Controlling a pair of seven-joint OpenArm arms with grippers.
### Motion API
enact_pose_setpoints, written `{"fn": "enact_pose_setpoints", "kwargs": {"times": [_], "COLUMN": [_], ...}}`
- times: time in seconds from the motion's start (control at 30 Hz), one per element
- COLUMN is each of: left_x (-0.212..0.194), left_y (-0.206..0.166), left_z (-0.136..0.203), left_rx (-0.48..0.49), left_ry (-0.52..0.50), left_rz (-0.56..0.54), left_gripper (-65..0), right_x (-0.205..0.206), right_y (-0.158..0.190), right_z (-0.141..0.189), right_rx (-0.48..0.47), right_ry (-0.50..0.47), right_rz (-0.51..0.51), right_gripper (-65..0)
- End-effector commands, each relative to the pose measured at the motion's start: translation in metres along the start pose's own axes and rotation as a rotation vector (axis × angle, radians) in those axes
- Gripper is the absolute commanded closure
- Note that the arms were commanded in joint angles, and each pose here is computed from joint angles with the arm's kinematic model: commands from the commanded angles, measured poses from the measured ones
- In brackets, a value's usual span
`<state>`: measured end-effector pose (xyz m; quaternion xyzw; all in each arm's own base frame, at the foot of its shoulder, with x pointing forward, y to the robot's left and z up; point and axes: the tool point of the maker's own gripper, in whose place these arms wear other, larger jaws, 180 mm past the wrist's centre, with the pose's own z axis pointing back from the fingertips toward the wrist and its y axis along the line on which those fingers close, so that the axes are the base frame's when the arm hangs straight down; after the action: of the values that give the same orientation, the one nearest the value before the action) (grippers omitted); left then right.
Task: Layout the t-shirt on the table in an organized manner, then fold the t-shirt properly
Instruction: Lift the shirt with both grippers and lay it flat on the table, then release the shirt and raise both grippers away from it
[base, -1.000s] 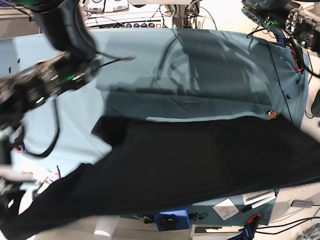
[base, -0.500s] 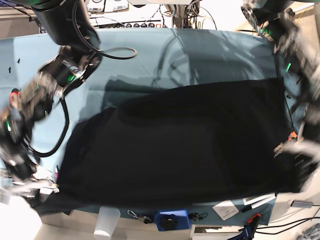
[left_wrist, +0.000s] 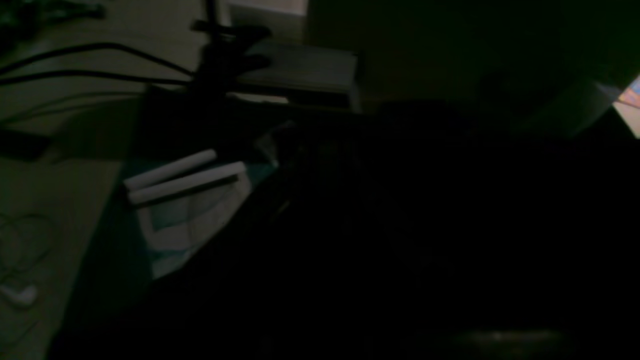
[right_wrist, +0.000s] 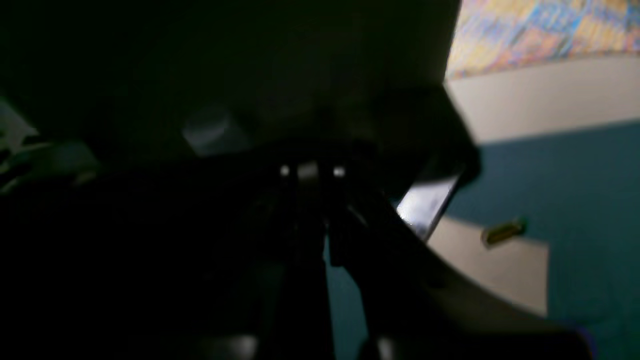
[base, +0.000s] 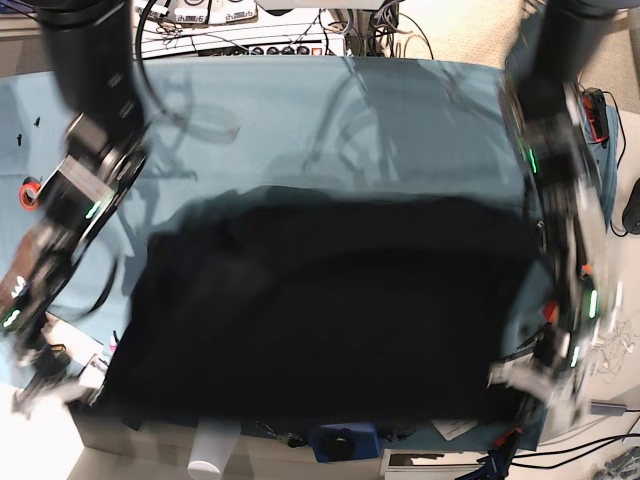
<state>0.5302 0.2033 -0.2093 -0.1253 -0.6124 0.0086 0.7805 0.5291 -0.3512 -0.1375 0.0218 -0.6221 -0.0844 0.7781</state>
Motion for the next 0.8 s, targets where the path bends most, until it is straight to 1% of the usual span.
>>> {"fn": "enact_pose_setpoints", "kwargs": {"times": [0.0, 0.03, 0.07, 0.1, 0.13, 0.17, 0.2, 0.23, 0.27, 0.33, 0.37, 0.43, 0.47, 0.53, 0.6, 0.67, 0.7, 0.77], "left_x": [0.031, 0.031, 0.033, 0.038, 0.045, 0.052, 0.058, 0.064, 0.069, 0.073, 0.074, 0.073, 0.072, 0.064, 0.057, 0.058, 0.062, 0.073], "left_y": [-0.006, -0.015, -0.022, -0.027, -0.03, -0.032, -0.033, -0.032, -0.029, -0.022, -0.021, -0.023, -0.023, -0.027, -0.028, -0.023, -0.019, -0.013], "left_z": [-0.004, -0.007, -0.009, -0.01, -0.01, -0.009, -0.008, -0.007, -0.006, -0.006, -0.006, -0.006, -0.006, -0.005, -0.001, 0.006, 0.011, 0.026], "left_rx": [-0.024, -0.061, -0.087, -0.101, -0.107, -0.112, -0.114, -0.106, -0.09, -0.055, -0.048, -0.057, -0.065, -0.109, -0.148, -0.152, -0.154, -0.18], "left_ry": [-0.067, -0.062, -0.074, -0.104, -0.146, -0.187, -0.223, -0.257, -0.281, -0.295, -0.295, -0.293, -0.281, -0.226, -0.153, -0.109, -0.102, -0.104], "left_rz": [-0.03, -0.052, -0.067, -0.077, -0.081, -0.082, -0.081, -0.075, -0.068, -0.053, -0.051, -0.055, -0.062, -0.091, -0.093, -0.057, -0.028, 0.032], "left_gripper": [0.0, -6.0, -14.2, -21.3, -26.2, -28.5, -28.8, -28.8, -28.8, -28.8, -28.8, -28.8, -28.8, -28.0, -23.6, -17.5, -15.1, -12.9], "right_x": [0.035, 0.035, 0.035, 0.036, 0.036, 0.036, 0.038, 0.041, 0.046, 0.053, 0.057, 0.059, 0.059, 0.057, 0.055, 0.057, 0.057, 0.057], "right_y": [-0.007, -0.003, 0.0, 0.005, 0.008, 0.009, 0.009, 0.009, 0.008, 0.006, 0.005, 0.0, -0.001, 0.003, 0.009, 0.017, 0.022, 0.032], "right_z": [0.005, 0.005, 0.005, 0.005, 0.005, 0.005, 0.005, 0.005, 0.006, 0.007, 0.008, 0.01, 0.011, 0.012, 0.015, 0.02, 0.024, 0.036], "right_rx": [-0.019, -0.008, 0.008, 0.033, 0.053, 0.059, 0.058, 0.057, 0.054, 0.044, 0.041, 0.031, 0.032, 0.05, 0.08, 0.12, 0.145, 0.187], "right_ry": [-0.07, -0.058, -0.051, -0.05, -0.051, -0.054, -0.063, -0.082, -0.106, -0.145, -0.164, -0.166, -0.163, -0.141, -0.113, -0.106, -0.107, -0.113], "right_rz": [0.001, 0.005, 0.018, 0.04, 0.057, 0.062, 0.062, 0.061, 0.058, 0.05, 0.05, 0.055, 0.053, 0.035, 0.011, 0.009, 0.026, 0.072], "right_gripper": [0.0, 0.0, 0.0, -1.6, -9.1, -16.0, -20.7, -22.3, -22.3, -22.3, -22.3, -22.3, -22.3, -22.3, -22.2, -22.1, -22.1, -22.1]}}
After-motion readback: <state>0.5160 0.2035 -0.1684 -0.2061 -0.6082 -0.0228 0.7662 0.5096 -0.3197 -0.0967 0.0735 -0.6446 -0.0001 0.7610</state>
